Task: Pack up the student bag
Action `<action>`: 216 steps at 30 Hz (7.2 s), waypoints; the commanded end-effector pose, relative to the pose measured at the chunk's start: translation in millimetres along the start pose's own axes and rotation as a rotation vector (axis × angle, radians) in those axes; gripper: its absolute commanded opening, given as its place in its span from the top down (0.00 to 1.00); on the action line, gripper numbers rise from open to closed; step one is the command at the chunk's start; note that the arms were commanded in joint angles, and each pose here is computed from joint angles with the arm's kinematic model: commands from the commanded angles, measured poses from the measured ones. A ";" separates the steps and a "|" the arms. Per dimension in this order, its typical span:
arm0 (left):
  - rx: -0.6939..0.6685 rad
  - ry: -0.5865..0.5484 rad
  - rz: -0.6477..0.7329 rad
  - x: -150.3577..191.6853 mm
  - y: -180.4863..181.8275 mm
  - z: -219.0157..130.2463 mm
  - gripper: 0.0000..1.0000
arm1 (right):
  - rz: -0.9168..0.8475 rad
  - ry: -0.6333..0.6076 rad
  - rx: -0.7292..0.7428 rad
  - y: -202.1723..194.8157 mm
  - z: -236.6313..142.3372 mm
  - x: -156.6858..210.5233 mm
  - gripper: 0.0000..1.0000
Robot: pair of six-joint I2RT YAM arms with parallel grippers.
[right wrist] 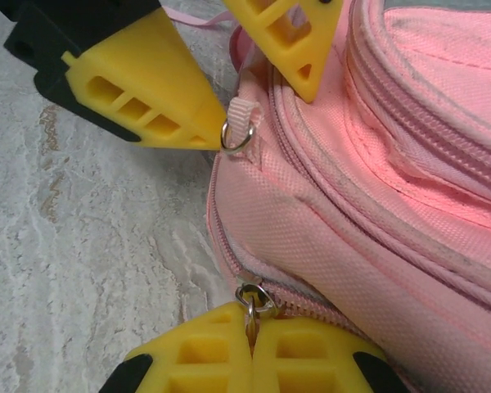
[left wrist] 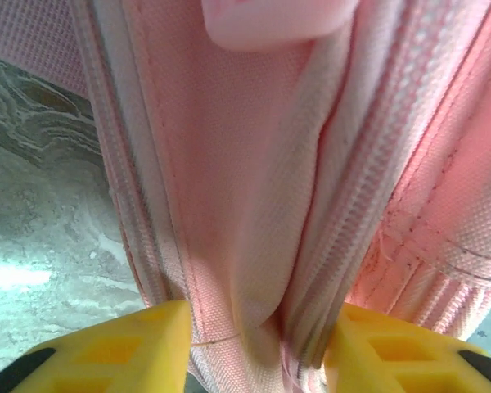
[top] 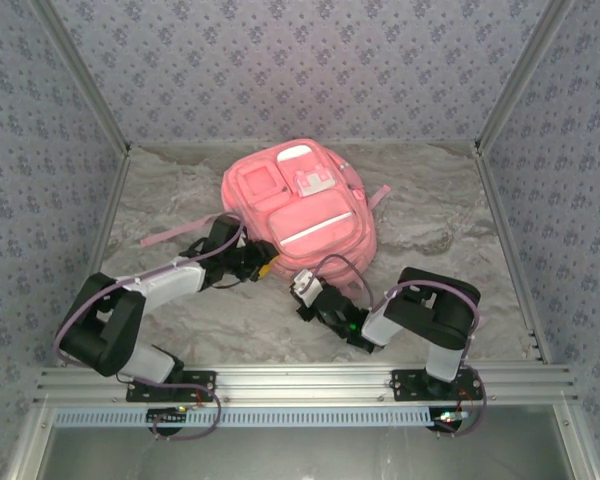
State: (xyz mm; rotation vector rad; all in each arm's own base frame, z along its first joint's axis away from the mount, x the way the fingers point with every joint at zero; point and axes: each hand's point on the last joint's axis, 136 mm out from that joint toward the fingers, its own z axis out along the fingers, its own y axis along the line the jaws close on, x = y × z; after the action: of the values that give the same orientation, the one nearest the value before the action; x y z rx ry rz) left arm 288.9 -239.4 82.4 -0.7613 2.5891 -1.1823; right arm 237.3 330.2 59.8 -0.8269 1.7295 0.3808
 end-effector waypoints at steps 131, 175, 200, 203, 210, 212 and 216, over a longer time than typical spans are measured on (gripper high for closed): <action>-0.115 -0.158 -0.133 -37.9 36.9 -60.9 1.00 | 0.332 0.608 0.050 -24.1 -19.0 26.2 1.00; -0.145 -0.180 -0.163 -20.9 43.6 -102.7 0.40 | 0.363 0.589 -0.103 23.5 29.1 7.9 1.00; -0.238 -0.225 -0.144 -48.8 65.2 -70.0 0.98 | 0.367 0.604 -0.031 3.4 17.0 12.5 1.00; -0.229 -0.242 -0.145 -53.5 65.3 -76.6 1.00 | 0.376 0.615 -0.009 -6.6 10.3 17.6 1.00; -0.217 -0.259 -0.141 -58.8 65.4 -88.0 1.00 | 0.388 0.647 0.034 -28.6 2.0 29.0 1.00; -0.216 -0.267 -0.141 -60.4 66.4 -92.1 1.00 | 0.396 0.657 0.043 -34.0 1.2 32.5 1.00; -0.215 -0.279 -0.139 -63.7 68.7 -99.2 1.00 | 0.412 0.673 0.065 -44.5 -0.3 42.0 1.00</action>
State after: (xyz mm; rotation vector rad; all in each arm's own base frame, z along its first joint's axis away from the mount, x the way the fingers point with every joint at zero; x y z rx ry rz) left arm 274.3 -141.0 92.2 -1.0379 2.5669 -0.9387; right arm 260.6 350.3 71.2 -0.6440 2.3679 0.6184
